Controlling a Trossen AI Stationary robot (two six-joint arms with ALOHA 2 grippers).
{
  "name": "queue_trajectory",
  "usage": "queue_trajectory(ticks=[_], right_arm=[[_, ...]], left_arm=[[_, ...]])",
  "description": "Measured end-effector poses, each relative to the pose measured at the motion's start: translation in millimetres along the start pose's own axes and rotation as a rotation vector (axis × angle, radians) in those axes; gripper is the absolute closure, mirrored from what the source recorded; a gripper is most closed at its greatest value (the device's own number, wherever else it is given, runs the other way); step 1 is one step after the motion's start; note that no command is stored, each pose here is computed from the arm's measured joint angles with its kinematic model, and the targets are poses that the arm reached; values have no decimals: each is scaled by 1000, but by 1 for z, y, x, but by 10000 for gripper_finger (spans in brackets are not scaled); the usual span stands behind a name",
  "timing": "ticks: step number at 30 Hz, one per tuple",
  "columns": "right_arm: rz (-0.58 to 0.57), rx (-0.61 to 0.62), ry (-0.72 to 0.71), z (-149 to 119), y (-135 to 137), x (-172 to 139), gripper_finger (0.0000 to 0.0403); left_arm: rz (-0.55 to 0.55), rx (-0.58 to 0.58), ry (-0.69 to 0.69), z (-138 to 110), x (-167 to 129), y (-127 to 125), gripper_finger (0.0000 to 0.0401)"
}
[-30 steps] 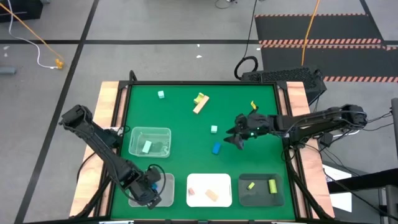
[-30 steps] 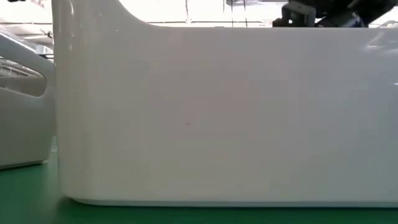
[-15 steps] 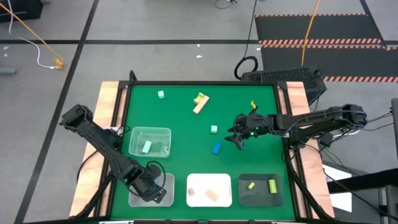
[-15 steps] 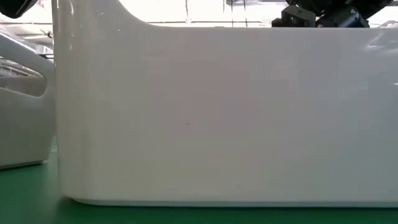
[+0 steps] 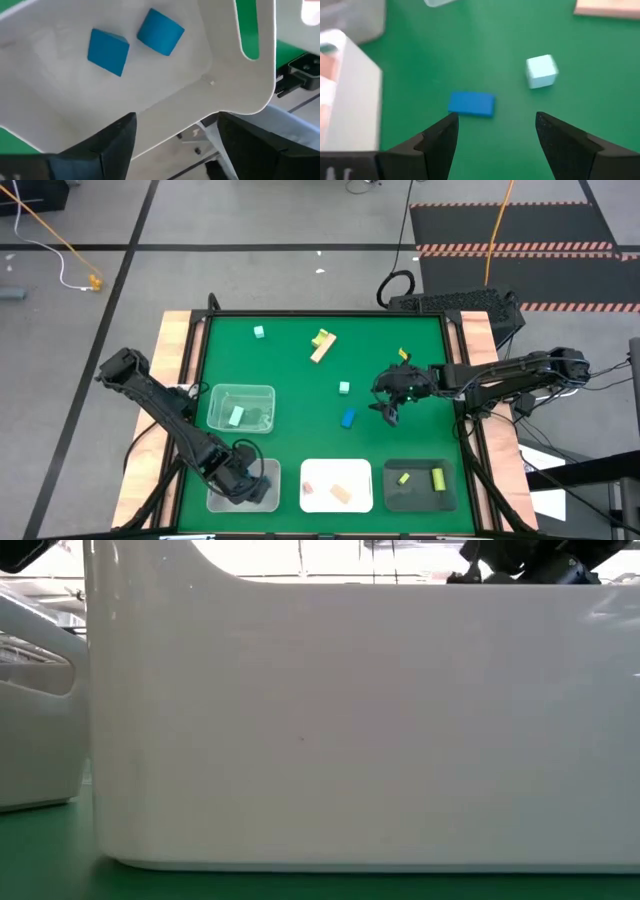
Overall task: Sort & place blocks by color
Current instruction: Put the blue block into the gray bin
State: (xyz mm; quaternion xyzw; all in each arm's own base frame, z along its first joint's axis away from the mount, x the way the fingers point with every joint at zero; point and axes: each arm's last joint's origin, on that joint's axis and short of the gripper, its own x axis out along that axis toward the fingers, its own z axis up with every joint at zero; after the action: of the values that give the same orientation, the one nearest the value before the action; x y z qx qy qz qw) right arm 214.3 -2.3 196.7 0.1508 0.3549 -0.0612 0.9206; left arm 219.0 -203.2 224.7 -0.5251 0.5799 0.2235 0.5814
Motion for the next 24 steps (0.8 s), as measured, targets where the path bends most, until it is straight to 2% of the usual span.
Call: queue_trajectory(ticks=[3,6,10,13,15,18,24], right_arm=[[-56,-77,-7,0,-2,0,149],[-58,-189,-7,0,-2,3,149],[-34,-386,-26,1,4,14,149],[-15,-467,-48,1,10,26,149],[-8,-470,-51,0,12,34,149],[-14,-409,-11,-5,12,41,149],[-59,-329,-30,-3,11,36,149]], left_arm=[[-10,-63,2,1,-1,-1,124],[-52,-81,-8,1,-3,-4,127],[-155,-66,-29,2,-4,-13,127],[-252,-56,-52,4,-7,-22,127],[-323,-47,-82,6,-10,-28,127],[-442,-24,-146,9,-18,-37,128],[-621,95,-302,25,-35,-53,128]])
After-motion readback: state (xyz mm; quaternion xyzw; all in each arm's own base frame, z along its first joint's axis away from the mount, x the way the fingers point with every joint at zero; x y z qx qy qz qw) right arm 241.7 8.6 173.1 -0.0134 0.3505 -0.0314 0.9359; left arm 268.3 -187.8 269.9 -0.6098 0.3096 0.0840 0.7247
